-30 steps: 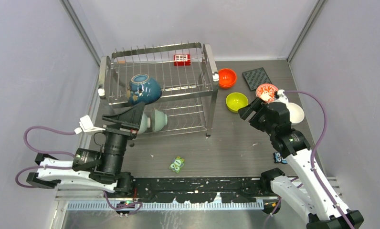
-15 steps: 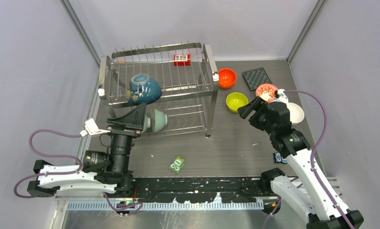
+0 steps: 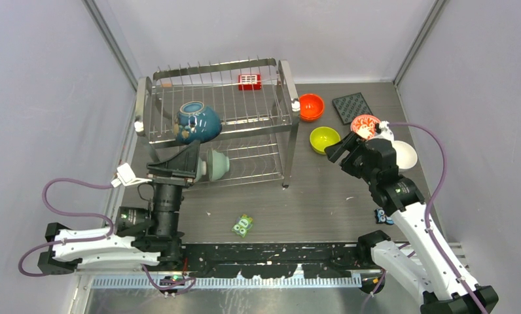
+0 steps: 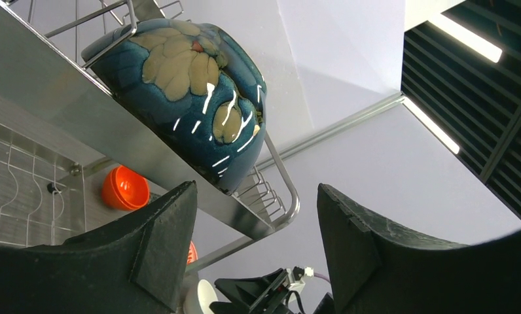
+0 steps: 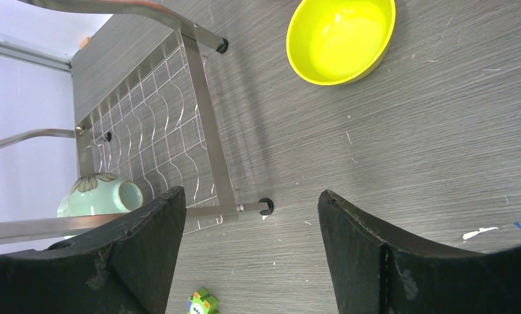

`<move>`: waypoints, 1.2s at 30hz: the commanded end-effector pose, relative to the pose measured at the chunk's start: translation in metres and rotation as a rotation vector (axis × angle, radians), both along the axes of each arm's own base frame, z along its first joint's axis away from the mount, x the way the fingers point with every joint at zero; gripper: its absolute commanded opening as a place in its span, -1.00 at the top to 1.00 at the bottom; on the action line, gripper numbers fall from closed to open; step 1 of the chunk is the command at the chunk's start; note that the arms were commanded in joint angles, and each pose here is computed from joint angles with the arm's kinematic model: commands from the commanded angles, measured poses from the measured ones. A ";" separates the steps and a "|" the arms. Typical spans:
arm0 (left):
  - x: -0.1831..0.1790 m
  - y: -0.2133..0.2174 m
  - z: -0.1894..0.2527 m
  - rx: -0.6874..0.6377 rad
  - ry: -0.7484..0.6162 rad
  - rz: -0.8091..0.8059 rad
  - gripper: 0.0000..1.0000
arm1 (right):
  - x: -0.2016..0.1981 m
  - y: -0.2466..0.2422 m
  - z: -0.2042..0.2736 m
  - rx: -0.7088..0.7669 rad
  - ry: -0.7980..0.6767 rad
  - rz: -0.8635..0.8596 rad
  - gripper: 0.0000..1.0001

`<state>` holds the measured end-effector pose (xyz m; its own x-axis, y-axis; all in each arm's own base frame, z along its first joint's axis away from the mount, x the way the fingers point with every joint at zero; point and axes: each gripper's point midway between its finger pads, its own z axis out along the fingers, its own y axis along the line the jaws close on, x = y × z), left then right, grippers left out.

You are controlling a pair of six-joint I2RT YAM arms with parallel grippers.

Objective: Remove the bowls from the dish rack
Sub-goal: Pick up the bowl from the dish rack.

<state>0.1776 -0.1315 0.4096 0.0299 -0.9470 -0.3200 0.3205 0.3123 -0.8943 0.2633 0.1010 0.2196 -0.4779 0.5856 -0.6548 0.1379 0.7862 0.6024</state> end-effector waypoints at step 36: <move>0.029 -0.003 -0.008 -0.145 -0.076 -0.002 -0.09 | 0.005 0.009 0.014 -0.021 -0.055 0.036 -0.57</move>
